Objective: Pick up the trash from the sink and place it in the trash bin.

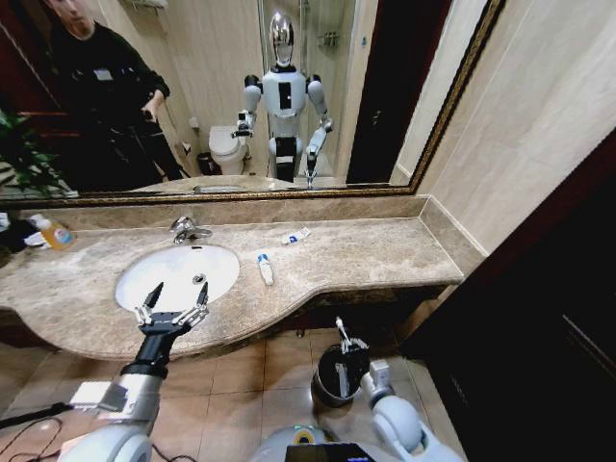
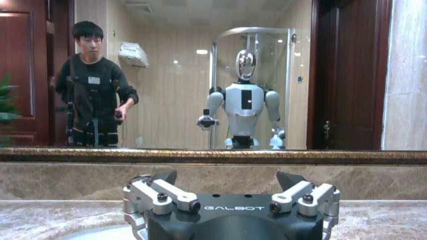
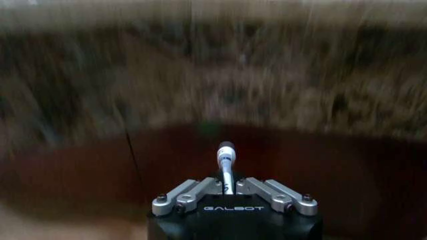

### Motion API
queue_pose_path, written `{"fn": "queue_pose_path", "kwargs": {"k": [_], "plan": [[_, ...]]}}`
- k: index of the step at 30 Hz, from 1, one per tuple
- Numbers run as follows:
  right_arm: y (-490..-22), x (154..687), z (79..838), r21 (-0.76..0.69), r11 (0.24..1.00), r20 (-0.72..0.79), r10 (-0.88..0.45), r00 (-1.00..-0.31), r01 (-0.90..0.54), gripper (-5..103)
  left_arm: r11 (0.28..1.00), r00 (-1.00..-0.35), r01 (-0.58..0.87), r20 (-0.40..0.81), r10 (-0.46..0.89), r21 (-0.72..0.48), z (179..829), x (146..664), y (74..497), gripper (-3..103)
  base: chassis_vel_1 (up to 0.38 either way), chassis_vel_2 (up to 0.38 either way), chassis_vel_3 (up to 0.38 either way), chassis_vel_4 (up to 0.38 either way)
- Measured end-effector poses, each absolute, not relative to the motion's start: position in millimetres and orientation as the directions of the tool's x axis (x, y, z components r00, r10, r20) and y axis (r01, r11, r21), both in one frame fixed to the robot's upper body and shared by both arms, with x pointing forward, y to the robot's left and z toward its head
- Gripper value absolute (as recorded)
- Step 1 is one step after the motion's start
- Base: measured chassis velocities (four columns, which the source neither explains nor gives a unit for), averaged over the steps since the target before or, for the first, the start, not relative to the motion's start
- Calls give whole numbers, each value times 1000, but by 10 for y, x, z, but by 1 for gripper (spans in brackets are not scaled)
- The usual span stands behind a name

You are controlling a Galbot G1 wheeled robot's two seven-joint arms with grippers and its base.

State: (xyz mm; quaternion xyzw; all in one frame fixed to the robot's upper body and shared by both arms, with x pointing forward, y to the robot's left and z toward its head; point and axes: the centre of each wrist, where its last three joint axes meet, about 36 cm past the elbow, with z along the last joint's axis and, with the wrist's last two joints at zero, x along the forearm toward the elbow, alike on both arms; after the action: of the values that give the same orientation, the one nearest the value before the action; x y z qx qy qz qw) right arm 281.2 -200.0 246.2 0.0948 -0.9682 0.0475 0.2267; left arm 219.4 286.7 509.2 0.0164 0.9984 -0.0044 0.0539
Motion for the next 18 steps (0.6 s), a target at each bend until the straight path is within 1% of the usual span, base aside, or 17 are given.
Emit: {"fn": "queue_pose_path", "kwargs": {"k": [1,3,6,8,13,18], "plan": [[-2049,2840,2198,-75,974,480,-152,-864,-214,5,999,-994,33,-108,32,-7,5092,2195,2867,100,0,0,0,0],[-2070,2848,2079,-83,973,498,-148,-854,-216,5,999,-994,33,-108,32,-7,5093,2194,2867,100,0,0,0,0],[-2104,2899,1671,-91,972,559,-131,-819,-217,5,999,-994,33,-108,32,-7,5093,2194,2867,100,0,0,0,0],[-2099,2914,1600,-93,972,567,-127,-814,-216,5,999,-994,33,-108,32,-7,5092,2194,2867,100,0,0,0,0],[-2092,3002,1100,-124,970,611,-92,-786,-210,5,999,-994,33,-108,32,-7,5092,2194,2868,100,0,0,0,0],[-2115,3141,868,-157,966,618,-67,-783,-207,5,999,-994,33,-108,32,-7,5092,2194,2867,100,0,0,0,0]]}}
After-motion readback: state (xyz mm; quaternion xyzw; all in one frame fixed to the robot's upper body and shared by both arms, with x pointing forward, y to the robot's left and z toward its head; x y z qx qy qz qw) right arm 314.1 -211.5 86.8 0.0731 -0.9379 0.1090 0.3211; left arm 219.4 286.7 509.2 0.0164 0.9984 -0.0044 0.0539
